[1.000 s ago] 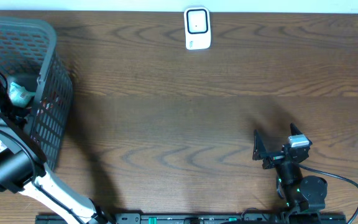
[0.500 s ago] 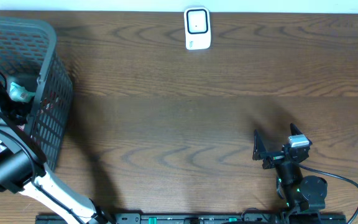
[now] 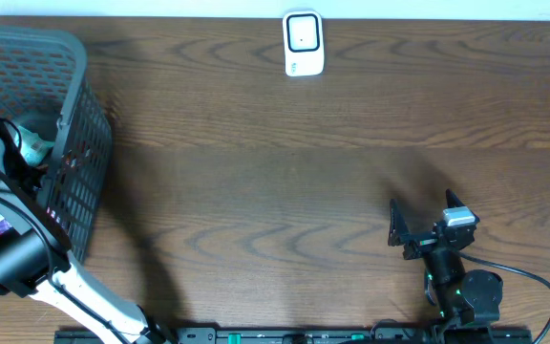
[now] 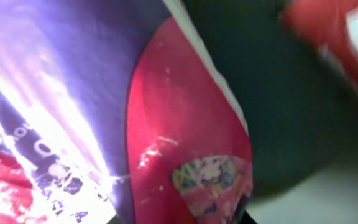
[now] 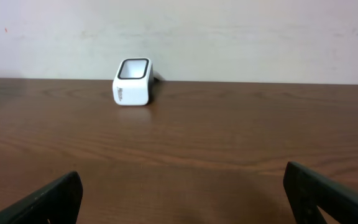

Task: Scan the item barcode
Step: 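Lift the purple-pink package out and place it on the table center, then reach the left gripper back into the basket and grasp the orange bar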

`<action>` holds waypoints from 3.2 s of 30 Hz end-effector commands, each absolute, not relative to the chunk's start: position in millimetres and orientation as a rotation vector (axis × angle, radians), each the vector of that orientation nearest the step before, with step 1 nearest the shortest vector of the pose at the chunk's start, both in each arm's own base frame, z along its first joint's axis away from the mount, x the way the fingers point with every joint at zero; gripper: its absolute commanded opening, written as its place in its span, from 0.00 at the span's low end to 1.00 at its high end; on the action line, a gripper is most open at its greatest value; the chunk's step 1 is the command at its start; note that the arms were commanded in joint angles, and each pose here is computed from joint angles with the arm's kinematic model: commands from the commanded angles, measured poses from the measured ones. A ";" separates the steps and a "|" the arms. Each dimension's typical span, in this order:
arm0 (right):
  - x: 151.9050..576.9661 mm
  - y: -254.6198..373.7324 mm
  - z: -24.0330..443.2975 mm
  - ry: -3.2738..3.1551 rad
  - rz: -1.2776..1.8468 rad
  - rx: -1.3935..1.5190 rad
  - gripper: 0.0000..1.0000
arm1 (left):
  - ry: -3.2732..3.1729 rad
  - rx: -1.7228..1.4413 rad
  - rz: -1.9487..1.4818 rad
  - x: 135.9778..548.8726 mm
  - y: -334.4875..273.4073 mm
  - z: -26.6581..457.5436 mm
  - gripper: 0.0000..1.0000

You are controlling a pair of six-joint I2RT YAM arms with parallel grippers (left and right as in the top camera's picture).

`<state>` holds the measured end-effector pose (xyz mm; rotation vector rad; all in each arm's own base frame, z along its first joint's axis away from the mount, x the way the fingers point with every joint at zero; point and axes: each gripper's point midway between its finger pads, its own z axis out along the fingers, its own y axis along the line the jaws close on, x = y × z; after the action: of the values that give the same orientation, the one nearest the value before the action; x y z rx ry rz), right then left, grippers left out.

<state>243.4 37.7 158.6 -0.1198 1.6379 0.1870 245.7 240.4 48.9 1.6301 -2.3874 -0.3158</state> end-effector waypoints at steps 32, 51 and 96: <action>243.1 38.6 158.1 1.637 0.182 -0.133 0.99 | -3.791 -0.171 0.333 393.1 -158.4 317.8 0.07; 243.1 38.6 158.2 1.637 0.182 -0.133 0.99 | -3.335 -0.733 -0.348 368.0 -272.7 124.5 0.93; 243.1 38.6 158.2 1.637 0.182 -0.133 0.99 | -2.463 1.957 -0.090 343.1 231.5 98.7 0.98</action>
<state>243.4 37.7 158.7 -0.1198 1.6375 0.1870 335.9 240.8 115.0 1.9657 -2.4973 -0.1688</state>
